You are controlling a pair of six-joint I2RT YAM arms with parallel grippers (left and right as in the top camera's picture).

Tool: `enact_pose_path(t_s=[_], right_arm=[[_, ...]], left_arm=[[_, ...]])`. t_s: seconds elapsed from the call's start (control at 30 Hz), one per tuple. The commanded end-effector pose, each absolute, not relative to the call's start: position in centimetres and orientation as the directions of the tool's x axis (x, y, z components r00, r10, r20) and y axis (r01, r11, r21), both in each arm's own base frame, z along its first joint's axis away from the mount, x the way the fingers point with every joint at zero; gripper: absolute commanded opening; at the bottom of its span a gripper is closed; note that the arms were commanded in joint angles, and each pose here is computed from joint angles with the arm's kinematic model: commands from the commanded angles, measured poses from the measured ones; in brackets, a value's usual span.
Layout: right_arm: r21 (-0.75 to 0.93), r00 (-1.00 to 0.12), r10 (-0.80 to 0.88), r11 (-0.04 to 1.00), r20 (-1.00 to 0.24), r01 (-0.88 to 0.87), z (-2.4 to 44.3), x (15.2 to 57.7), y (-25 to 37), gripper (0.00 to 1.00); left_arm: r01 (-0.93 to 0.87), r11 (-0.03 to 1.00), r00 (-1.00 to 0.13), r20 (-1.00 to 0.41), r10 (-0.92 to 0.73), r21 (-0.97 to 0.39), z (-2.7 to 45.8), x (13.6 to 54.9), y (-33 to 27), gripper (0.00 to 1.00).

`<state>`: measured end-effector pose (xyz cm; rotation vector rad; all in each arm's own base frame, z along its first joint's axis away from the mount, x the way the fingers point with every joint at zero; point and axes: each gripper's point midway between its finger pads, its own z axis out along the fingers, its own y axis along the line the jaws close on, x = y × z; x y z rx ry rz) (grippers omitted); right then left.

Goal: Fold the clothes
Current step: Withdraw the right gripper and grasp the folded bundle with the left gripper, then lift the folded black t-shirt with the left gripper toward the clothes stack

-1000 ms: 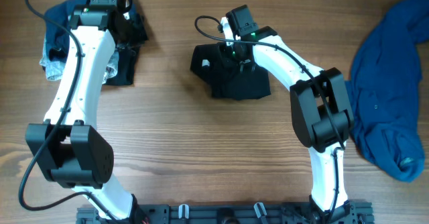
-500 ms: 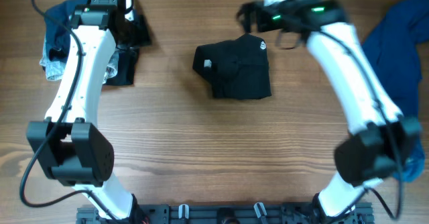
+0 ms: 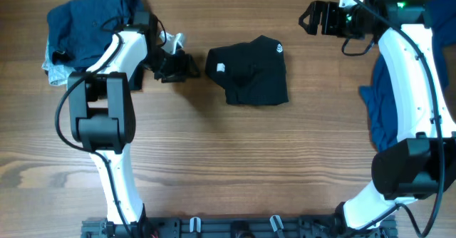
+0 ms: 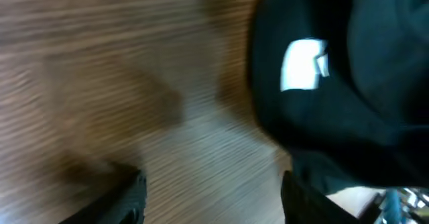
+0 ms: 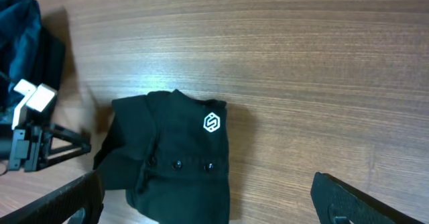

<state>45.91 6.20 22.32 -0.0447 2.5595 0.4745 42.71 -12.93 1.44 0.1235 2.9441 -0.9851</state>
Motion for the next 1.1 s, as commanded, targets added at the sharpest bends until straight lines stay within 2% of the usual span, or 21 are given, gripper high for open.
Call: enact_pose_path(t_s=[0.0, 0.17, 0.3, 0.47, 0.67, 0.83, 0.93, 1.07], right_arm=[[0.351, -0.868, 0.068, 0.928, -0.492, -0.127, 21.9, 45.9, 6.6, 1.00], [0.351, -0.868, 0.068, 0.928, -0.492, -0.127, 21.9, 45.9, 6.6, 1.00], [0.352, -0.869, 0.069, 0.927, -0.491, -0.125, 21.9, 45.9, 6.6, 1.00], [0.351, -0.874, 0.066, 0.928, -0.482, -0.124, 21.7, 45.6, 6.6, 1.00], [0.349, -0.876, 0.061, 0.928, -0.478, -0.126, 21.6, 45.5, 6.6, 1.00], [0.345, -0.885, 0.047, 0.929, -0.464, -0.131, 21.4, 45.0, 6.6, 0.99], [0.344, -0.888, 0.042, 0.930, -0.458, -0.133, 21.3, 44.9, 6.6, 1.00], [0.345, -0.891, 0.042, 0.930, -0.452, -0.131, 21.2, 44.7, 6.6, 0.99]], left_arm=[[0.121, 0.748, -0.992, -0.060, 0.108, -0.653, -1.1, 42.6, -13.8, 0.75], [0.183, 0.720, -0.983, -0.135, 0.124, -0.670, -0.9, 43.7, -14.3, 0.89], [0.199, 0.690, -0.980, -0.159, 0.122, -0.696, -1.1, 44.2, -15.4, 0.91], [0.092, 0.697, -0.995, -0.048, 0.082, -0.711, -3.4, 43.4, -17.8, 0.89], [-0.084, 0.709, -0.991, 0.135, 0.016, -0.700, -7.0, 41.2, -23.8, 0.89], [-0.134, 0.742, -0.979, 0.202, 0.002, -0.657, -8.0, 39.0, -27.9, 0.91], [-0.125, 0.746, -0.977, 0.212, 0.023, -0.654, -8.0, 38.1, -29.3, 0.82], [-0.118, 0.748, -0.976, 0.214, 0.033, -0.653, -8.0, 37.7, -29.8, 0.50]])
